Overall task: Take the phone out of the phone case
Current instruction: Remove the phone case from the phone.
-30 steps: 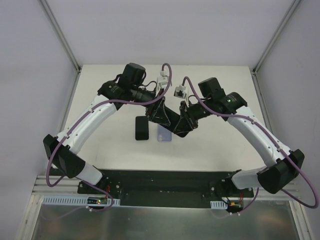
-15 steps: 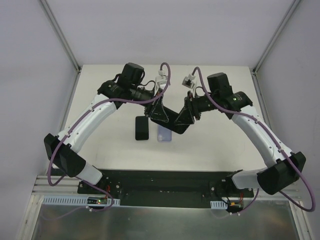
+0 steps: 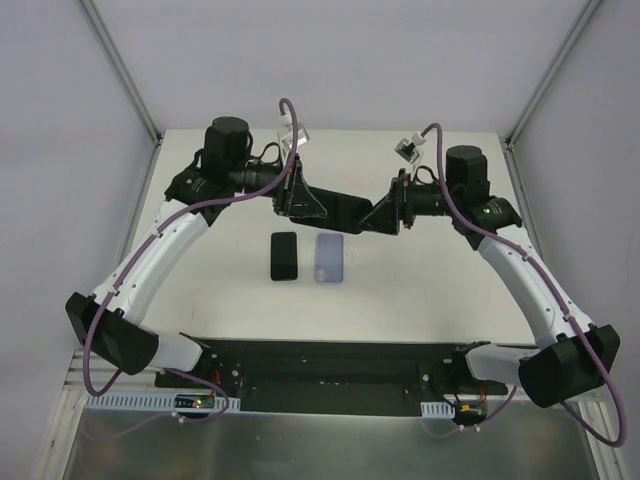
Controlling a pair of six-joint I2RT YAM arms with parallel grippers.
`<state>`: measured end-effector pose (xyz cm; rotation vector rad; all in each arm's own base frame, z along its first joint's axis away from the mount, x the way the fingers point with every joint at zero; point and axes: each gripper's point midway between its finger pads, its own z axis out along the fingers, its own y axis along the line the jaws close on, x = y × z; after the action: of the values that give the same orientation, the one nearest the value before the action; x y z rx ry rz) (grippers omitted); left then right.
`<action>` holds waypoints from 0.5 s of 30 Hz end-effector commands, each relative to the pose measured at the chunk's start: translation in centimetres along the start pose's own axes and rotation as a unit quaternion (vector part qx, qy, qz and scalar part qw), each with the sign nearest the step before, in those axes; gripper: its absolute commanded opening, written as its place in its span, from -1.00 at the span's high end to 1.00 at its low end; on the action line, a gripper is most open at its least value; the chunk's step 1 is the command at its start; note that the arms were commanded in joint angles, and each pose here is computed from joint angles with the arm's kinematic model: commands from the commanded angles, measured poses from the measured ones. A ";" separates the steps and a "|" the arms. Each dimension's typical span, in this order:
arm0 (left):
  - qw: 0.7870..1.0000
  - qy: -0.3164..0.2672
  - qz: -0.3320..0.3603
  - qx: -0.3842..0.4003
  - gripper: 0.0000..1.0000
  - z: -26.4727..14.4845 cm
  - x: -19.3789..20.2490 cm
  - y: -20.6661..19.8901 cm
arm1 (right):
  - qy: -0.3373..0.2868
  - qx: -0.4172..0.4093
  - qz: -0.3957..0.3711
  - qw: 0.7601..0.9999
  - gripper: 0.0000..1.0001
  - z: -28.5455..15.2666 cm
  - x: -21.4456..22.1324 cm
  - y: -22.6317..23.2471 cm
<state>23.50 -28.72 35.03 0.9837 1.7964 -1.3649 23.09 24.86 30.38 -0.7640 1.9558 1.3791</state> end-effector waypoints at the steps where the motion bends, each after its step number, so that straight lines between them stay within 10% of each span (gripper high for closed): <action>1: 0.998 -0.063 0.012 0.012 1.00 -0.4 -3.4 -1.6 | -0.036 -0.043 -0.012 0.998 -0.40 -0.1 -2.5 2.0; 15: 0.994 -0.102 -0.034 0.023 1.00 0.7 -3.9 -0.4 | -0.035 -0.088 0.021 0.995 0.00 1.0 -2.5 1.9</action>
<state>24.92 -29.98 34.44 0.7812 1.8293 -1.4857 24.27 26.38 31.54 -0.6899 1.9051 1.5517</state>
